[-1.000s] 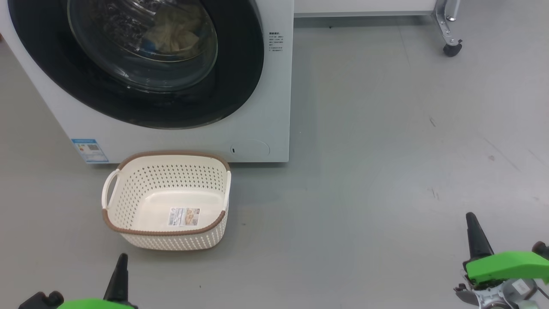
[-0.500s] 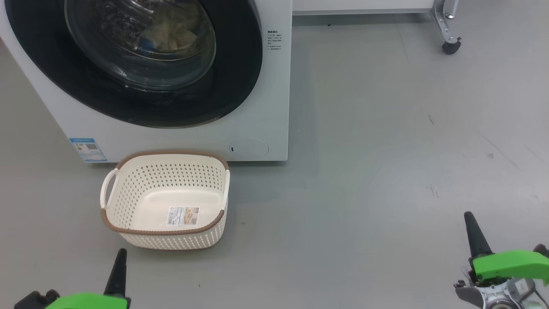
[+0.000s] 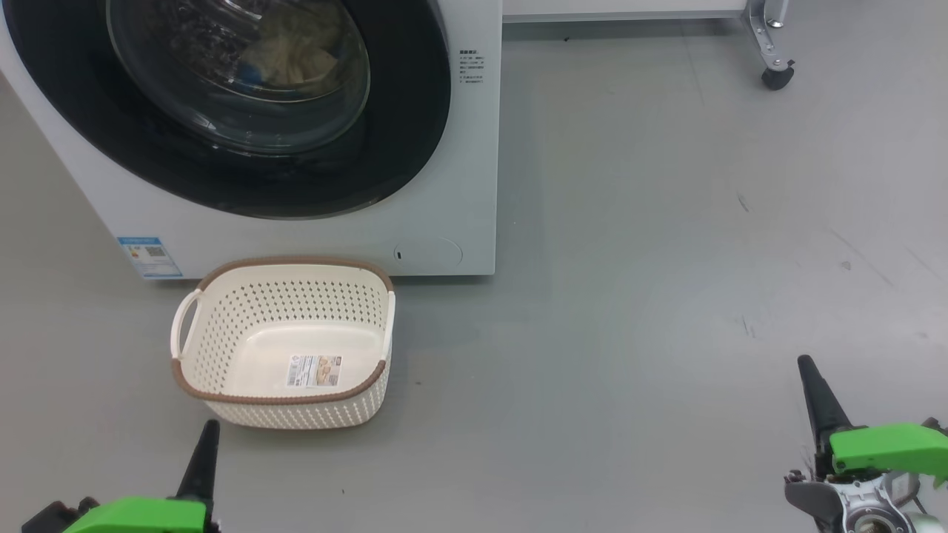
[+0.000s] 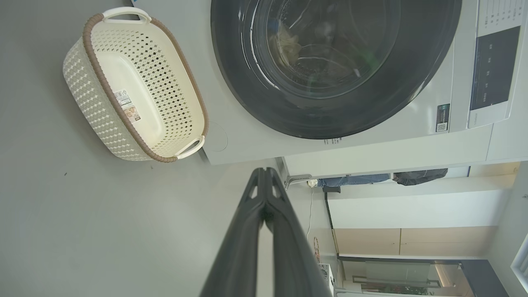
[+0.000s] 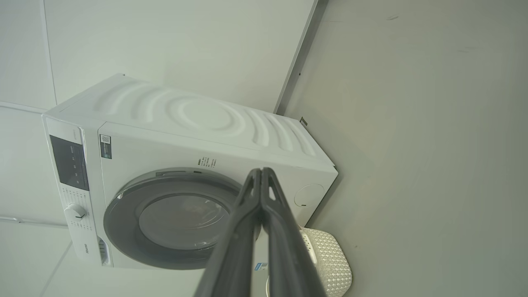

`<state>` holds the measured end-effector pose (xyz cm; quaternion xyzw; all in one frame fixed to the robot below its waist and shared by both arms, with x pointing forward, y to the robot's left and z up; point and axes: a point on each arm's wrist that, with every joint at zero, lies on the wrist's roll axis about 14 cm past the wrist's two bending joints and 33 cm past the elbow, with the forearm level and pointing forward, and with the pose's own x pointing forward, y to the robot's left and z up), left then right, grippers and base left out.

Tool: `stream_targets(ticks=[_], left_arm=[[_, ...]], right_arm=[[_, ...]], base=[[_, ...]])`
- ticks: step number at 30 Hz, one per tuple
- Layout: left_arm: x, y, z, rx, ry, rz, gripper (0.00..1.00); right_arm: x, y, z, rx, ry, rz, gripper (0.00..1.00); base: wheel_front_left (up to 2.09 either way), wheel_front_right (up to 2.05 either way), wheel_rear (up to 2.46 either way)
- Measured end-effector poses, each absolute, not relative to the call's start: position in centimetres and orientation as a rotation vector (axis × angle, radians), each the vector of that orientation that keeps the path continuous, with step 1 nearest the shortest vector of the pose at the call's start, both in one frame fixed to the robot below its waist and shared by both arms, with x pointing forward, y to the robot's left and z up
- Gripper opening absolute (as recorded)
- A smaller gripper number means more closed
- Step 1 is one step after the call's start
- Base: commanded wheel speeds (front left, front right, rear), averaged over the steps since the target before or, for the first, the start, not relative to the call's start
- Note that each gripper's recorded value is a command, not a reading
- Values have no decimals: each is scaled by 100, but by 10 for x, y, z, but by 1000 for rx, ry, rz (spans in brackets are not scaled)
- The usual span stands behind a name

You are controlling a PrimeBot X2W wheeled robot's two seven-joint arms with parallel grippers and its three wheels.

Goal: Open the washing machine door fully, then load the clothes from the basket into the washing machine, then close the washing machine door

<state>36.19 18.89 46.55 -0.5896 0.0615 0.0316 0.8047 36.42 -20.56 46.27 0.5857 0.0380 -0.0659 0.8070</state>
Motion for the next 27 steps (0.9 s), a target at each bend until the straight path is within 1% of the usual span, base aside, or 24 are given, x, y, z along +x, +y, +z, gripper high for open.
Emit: stream_targets(ticks=[27], left_arm=[[374,187,476,-1548,100,52,0]], right_arm=[[371,-202,472,1565,58,-103,0]], base=[[0,0,0]])
